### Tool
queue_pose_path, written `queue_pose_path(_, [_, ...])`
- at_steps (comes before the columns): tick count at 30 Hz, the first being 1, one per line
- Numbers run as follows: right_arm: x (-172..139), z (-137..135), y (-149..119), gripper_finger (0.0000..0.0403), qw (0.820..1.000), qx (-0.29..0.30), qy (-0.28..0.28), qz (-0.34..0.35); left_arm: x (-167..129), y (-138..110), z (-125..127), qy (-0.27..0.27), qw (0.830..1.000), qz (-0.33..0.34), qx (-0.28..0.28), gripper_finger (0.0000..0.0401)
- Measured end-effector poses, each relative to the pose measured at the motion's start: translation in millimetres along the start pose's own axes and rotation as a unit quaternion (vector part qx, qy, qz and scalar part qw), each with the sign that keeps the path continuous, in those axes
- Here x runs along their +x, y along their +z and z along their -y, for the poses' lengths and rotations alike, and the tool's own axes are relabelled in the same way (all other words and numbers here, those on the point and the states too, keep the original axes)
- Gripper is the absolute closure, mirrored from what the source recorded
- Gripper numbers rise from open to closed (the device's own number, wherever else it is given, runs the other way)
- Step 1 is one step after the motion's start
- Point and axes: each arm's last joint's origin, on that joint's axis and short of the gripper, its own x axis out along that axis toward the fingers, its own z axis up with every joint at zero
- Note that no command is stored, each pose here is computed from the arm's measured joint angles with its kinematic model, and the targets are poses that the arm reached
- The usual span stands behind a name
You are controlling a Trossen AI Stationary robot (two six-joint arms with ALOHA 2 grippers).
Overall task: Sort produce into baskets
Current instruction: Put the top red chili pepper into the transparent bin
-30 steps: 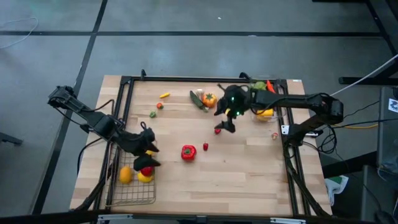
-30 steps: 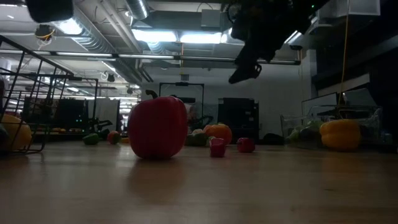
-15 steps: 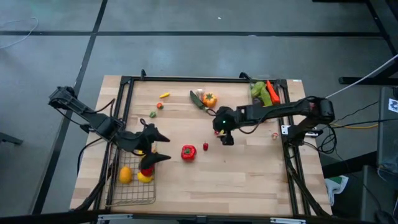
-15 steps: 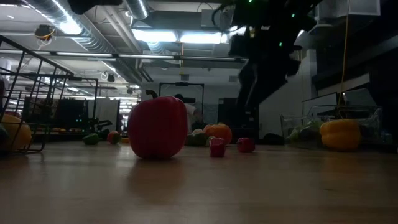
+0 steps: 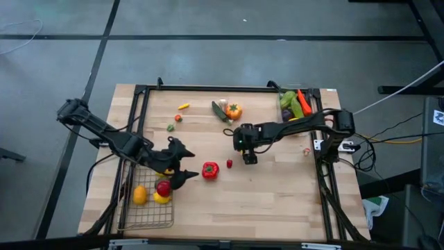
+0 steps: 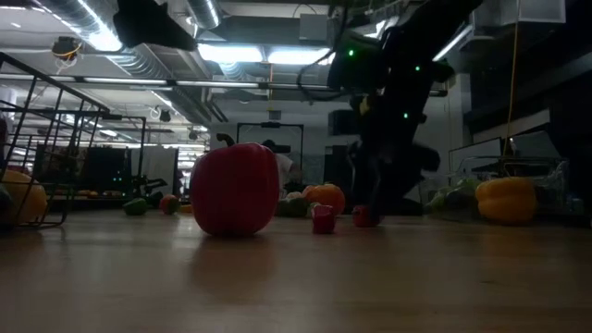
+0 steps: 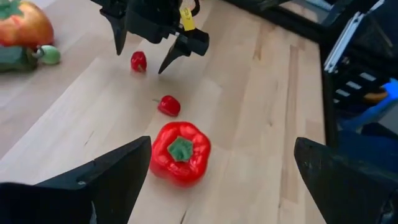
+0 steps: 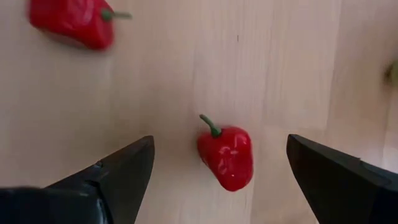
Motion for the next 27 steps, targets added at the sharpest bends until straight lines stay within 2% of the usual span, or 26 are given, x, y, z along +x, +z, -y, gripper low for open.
queue_pose_path(5, [11,6,-4,0.0062,1.000,0.009,0.006,-0.015,8,-4,2,0.009,1.000,-0.011,0.007,0.0010])
queue_pose_path(12, [14,13,-6,0.0156,0.999,0.022,0.041,-0.012,13,-7,2,0.016,1.000,-0.019,0.009,0.0010])
queue_pose_path(21, [13,12,-6,0.0280,0.999,0.021,0.048,-0.011,13,-7,2,0.016,1.000,-0.019,-0.013,0.0010])
queue_pose_path(24, [9,13,-6,0.0305,0.999,0.020,0.042,-0.009,13,-7,2,0.016,1.000,-0.018,-0.015,0.0010])
queue_pose_path(27, [0,14,-7,0.0313,0.999,0.021,0.035,-0.006,13,-7,2,0.016,1.000,-0.019,-0.015,0.0010])
